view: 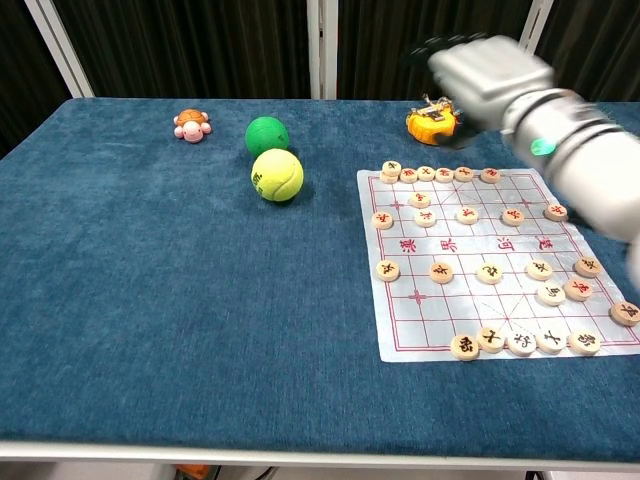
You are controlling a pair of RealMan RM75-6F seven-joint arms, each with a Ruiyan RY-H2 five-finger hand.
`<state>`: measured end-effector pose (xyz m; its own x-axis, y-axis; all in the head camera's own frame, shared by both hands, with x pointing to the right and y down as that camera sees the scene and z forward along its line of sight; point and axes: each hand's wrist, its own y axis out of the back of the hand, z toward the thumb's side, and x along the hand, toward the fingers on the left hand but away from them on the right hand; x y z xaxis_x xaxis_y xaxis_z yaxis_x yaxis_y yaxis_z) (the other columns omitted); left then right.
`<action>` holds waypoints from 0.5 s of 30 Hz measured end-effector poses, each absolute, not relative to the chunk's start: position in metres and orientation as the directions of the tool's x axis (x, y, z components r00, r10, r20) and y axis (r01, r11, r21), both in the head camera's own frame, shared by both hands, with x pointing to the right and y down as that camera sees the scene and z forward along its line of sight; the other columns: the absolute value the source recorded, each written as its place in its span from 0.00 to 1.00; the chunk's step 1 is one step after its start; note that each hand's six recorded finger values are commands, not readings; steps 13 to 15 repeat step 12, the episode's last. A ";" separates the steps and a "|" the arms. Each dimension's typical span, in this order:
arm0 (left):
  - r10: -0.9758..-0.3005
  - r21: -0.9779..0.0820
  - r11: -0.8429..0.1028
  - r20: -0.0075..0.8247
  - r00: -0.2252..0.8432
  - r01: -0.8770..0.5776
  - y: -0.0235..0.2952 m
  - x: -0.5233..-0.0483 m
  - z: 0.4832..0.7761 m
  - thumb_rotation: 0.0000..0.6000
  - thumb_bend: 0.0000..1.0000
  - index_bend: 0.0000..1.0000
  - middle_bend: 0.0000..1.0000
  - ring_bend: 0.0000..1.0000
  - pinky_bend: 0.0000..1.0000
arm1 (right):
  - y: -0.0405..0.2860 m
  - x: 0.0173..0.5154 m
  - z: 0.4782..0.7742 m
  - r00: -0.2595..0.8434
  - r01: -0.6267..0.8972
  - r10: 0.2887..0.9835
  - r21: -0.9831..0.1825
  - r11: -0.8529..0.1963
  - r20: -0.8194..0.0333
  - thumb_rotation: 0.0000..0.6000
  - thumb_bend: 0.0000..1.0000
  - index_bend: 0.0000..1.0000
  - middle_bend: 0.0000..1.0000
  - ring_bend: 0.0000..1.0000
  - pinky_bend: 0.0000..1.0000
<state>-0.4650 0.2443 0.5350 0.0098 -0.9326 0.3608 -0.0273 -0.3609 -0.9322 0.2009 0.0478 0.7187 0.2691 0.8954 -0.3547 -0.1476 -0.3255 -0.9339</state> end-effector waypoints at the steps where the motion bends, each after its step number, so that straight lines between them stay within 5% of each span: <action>1: -0.933 -0.932 -0.361 0.360 0.013 -0.025 0.244 -0.463 0.535 1.00 0.11 0.07 0.05 0.00 0.00 | 0.053 0.218 0.705 0.261 -0.139 0.902 -0.938 -0.317 -0.344 1.00 0.24 0.00 0.00 0.00 0.00; 10: -0.927 -0.927 -0.374 0.374 0.040 0.005 0.236 -0.447 0.541 1.00 0.11 0.07 0.05 0.00 0.00 | 0.149 0.396 0.618 0.047 -0.107 0.943 -0.940 -0.322 -0.329 1.00 0.22 0.00 0.00 0.00 0.00; 15: -0.925 -0.926 -0.377 0.377 0.042 0.008 0.234 -0.446 0.543 1.00 0.11 0.07 0.05 0.00 0.00 | 0.169 0.417 0.609 0.016 -0.080 0.946 -0.944 -0.321 -0.324 1.00 0.22 0.00 0.00 0.00 0.00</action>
